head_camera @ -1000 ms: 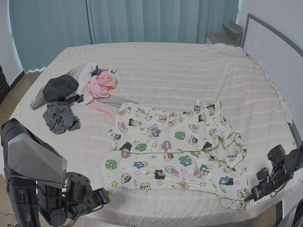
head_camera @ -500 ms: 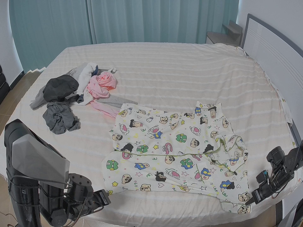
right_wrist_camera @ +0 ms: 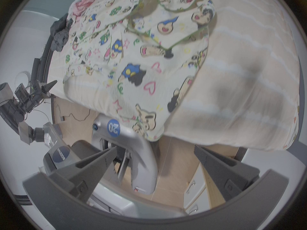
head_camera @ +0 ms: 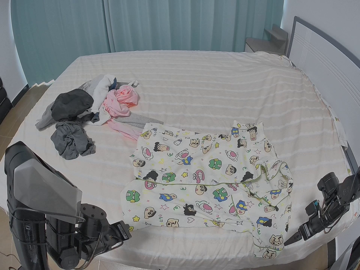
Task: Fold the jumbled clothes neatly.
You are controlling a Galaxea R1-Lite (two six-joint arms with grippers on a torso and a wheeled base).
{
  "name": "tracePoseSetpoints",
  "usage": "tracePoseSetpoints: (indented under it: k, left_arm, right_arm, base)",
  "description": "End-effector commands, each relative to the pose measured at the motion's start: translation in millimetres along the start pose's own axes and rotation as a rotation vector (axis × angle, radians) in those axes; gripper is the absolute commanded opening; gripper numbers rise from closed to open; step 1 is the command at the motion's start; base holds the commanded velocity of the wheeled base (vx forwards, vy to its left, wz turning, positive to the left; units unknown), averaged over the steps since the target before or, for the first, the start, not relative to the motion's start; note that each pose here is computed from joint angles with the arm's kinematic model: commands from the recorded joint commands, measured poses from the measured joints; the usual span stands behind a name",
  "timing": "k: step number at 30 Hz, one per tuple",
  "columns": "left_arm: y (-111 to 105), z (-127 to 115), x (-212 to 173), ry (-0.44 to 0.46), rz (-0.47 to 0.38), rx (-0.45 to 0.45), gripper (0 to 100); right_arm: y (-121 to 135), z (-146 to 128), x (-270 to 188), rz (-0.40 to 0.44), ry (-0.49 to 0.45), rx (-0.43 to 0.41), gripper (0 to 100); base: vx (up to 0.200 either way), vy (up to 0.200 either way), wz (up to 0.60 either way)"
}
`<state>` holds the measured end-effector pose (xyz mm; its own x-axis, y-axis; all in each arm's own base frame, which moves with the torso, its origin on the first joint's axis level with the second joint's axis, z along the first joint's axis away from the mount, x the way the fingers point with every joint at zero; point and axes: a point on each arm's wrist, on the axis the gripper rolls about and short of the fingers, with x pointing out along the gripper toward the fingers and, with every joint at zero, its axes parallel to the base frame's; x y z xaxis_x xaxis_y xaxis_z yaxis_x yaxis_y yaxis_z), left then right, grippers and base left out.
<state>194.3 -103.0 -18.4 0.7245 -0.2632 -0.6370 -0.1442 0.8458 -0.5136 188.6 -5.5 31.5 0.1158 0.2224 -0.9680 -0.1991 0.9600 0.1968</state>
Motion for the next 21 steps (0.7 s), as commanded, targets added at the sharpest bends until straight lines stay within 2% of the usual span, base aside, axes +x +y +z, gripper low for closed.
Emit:
tracePoseSetpoints:
  k: [1,6,9,11,15,18,21]
  left_arm:
    - [1.5,2.4,-2.6,-0.025,0.008,-0.011,0]
    - [-1.2,5.2,-2.7,-0.055,0.007,-0.02,0]
    - [-5.0,9.6,-3.7,-0.071,-0.023,-0.063,0]
    - [-6.9,11.6,-3.0,-0.078,-0.037,-0.095,0]
    - [-8.2,12.5,-1.8,-0.079,-0.047,-0.12,0]
    - [-9.4,13.4,-0.6,-0.083,-0.055,-0.134,0]
    - [-9.7,13.5,0.1,-0.082,-0.057,-0.15,0]
  right_arm:
    - [-3.9,8.9,-5.1,-0.009,-0.08,0.003,100]
    - [-8.3,35.5,-16.3,0.026,-0.281,-0.012,100]
    - [-2.5,65.6,-26.9,0.126,-0.412,0.097,100]
    - [7.6,82.7,-27.3,0.202,-0.432,0.182,100]
    - [21.8,116.7,-14.9,0.283,-0.457,0.345,100]
    - [23.1,144.0,-7.6,0.291,-0.543,0.427,100]
    - [19.0,171.1,0.9,0.268,-0.642,0.446,100]
  base:
    - [0.0,0.0,0.0]
    - [0.0,0.0,0.0]
    - [0.0,0.0,0.0]
    - [0.0,0.0,0.0]
    - [0.0,0.0,0.0]
    - [0.0,0.0,0.0]
    - [0.0,0.0,0.0]
